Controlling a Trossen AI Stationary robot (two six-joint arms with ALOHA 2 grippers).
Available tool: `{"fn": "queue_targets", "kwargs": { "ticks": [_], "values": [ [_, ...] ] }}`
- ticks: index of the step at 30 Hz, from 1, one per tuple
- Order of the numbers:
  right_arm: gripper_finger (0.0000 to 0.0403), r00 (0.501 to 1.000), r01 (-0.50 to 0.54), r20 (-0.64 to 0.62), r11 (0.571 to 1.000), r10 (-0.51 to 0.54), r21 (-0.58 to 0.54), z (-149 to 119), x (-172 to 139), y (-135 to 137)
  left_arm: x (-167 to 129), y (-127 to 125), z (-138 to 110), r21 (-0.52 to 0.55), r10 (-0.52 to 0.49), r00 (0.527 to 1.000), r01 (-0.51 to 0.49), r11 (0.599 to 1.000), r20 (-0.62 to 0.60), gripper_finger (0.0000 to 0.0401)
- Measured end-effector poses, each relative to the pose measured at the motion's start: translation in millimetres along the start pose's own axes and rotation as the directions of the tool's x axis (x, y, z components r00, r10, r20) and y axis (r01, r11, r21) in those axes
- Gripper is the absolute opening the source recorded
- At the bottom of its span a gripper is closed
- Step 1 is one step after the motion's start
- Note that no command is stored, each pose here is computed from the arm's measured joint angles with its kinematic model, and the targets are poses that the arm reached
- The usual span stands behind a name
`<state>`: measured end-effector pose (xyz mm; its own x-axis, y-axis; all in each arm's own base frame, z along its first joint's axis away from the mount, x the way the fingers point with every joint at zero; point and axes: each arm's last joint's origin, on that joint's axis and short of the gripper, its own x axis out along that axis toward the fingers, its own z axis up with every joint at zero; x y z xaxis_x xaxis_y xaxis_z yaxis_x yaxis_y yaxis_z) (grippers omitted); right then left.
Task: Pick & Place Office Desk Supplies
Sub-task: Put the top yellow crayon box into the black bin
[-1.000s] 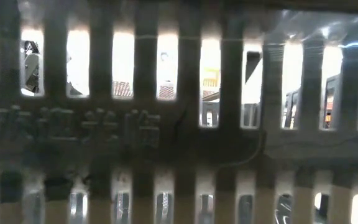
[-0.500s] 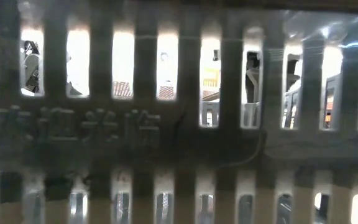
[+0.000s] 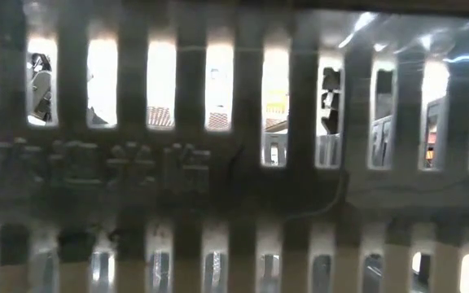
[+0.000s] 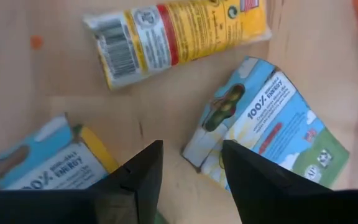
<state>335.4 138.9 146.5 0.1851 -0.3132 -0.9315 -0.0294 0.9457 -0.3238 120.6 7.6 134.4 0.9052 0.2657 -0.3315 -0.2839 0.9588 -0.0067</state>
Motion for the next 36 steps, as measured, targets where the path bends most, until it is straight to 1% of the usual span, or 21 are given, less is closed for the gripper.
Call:
{"fn": "queue_targets", "kwargs": {
  "ticks": [3, 5, 8, 10, 13, 16, 17, 18, 21, 23, 27, 32, 36],
  "values": [
    [0.0176, 0.995, 0.098, 0.0, 0.995, -0.098, -0.024, -2.5, 5.4, 3.5, 0.0, 0.1, 0.0, 0.0, 0.002, 1.0, -0.002, 1.0, 0.0, 0.0262],
    [0.0176, 0.989, 0.146, 0.001, 0.989, -0.146, -0.036, -4.1, 7.8, 4.3, 0.0, 0.2, 0.1, 0.0, 0.006, 1.0, -0.006, 1.0, 0.001, 0.0262],
    [0.0174, 0.985, 0.173, 0.006, 0.984, -0.173, -0.04, -4.4, 8.6, 4.5, 0.0, 0.3, 0.1, 0.0, 0.012, 1.0, -0.012, 1.0, 0.001, 0.0262],
    [0.0162, 0.981, 0.192, 0.01, 0.981, -0.191, -0.041, -4.6, 8.5, 3.7, 0.0, 0.5, 0.1, 0.0, 0.017, 1.0, -0.017, 1.0, 0.002, 0.0262],
    [0.0116, 0.972, 0.236, 0.02, 0.971, -0.235, -0.03, -5.2, 7.9, 2.8, 0.0, 0.5, 0.1, 0.0, 0.019, 1.0, -0.019, 1.0, 0.002, 0.0262],
    [0.0036, 0.97, 0.243, 0.013, 0.969, -0.243, -0.037, -6.3, 7.7, 2.5, 0.0, 0.5, 0.2, -0.001, 0.019, 1.0, -0.019, 1.0, 0.002, 0.0262],
    [0.0019, 0.97, 0.244, 0.013, 0.969, -0.243, -0.042, -6.3, 7.7, 2.5, 0.0, 0.5, 0.1, 0.0, 0.019, 1.0, -0.019, 1.0, 0.002, 0.0262],
    [0.0013, 0.969, 0.246, 0.014, 0.968, -0.246, -0.045, -6.3, 7.7, 2.5, 0.0, 0.5, 0.1, 0.0, 0.019, 1.0, -0.019, 1.0, 0.002, 0.0262],
    [0.0007, 0.968, 0.25, 0.013, 0.967, -0.25, -0.036, -6.5, 7.6, 2.3, 0.0, 0.5, 0.1, -0.001, 0.019, 1.0, -0.019, 1.0, 0.002, 0.0262],
    [0.0004, 0.966, 0.258, 0.003, 0.965, -0.258, -0.05, -8.2, 6.1, 3.1, 0.0, 0.5, 0.0, -0.001, 0.019, 1.0, -0.019, 1.0, 0.001, 0.0262],
    [0.0002, 0.95, 0.31, -0.008, 0.949, -0.311, -0.063, -10.6, -2.6, 4.5, 0.0, 0.6, -0.2, 0.0, 0.019, 1.0, -0.019, 1.0, -0.001, 0.0262],
    [0.0001, 0.93, 0.361, -0.051, 0.929, -0.365, -0.08, -6.5, -27.7, -0.2, 0.0, 0.6, -0.7, 0.001, 0.019, 1.0, -0.019, 1.0, -0.006, 0.0262],
    [0.0001, 0.907, 0.407, -0.079, 0.908, -0.414, -0.096, -1.3, -56.5, -7.0, 0.0, 0.6, -0.6, -0.002, 0.019, 1.0, -0.019, 1.0, -0.005, 0.0262]
  ]
}}
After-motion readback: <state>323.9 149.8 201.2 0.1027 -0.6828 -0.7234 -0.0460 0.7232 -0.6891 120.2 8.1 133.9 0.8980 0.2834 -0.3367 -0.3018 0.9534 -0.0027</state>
